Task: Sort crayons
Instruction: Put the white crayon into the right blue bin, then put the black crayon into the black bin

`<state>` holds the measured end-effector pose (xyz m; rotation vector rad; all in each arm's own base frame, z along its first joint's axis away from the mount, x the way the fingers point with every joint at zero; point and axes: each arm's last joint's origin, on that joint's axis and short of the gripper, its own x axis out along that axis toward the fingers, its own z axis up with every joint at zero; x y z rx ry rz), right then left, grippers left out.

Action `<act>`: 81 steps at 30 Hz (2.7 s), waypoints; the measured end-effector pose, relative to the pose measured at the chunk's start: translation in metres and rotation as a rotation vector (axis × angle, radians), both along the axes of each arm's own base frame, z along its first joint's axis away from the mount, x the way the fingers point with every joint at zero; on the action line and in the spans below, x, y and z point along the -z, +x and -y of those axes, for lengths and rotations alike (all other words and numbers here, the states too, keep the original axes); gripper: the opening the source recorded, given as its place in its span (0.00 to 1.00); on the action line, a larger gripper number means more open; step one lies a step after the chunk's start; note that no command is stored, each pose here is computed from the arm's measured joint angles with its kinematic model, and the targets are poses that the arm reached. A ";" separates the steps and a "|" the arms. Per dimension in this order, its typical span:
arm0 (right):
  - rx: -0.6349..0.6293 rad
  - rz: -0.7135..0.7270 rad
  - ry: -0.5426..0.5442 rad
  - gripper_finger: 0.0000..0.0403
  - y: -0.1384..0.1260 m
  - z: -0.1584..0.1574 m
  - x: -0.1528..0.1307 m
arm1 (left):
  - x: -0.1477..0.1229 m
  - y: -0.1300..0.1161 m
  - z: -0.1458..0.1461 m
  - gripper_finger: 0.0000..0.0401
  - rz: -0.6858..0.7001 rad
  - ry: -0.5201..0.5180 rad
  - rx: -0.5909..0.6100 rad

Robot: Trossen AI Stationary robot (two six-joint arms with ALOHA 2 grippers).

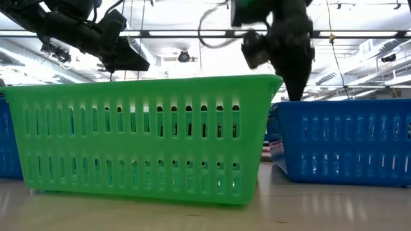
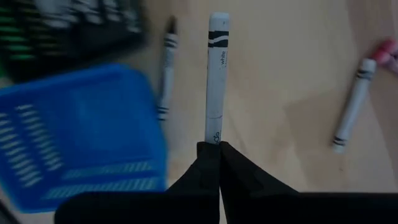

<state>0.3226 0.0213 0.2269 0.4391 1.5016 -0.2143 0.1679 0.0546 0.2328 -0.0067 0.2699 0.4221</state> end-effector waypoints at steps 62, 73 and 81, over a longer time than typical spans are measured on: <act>-0.069 0.014 -0.081 0.24 0.015 -0.083 0.015 | 0.000 0.000 0.000 0.35 0.006 -0.018 -0.005; -0.084 0.085 -0.375 0.23 0.028 -0.045 0.019 | 0.000 0.000 0.000 0.35 0.007 -0.017 -0.005; -0.104 0.136 -0.328 0.23 0.034 -0.025 0.039 | 0.000 0.000 0.000 0.35 0.006 -0.017 -0.005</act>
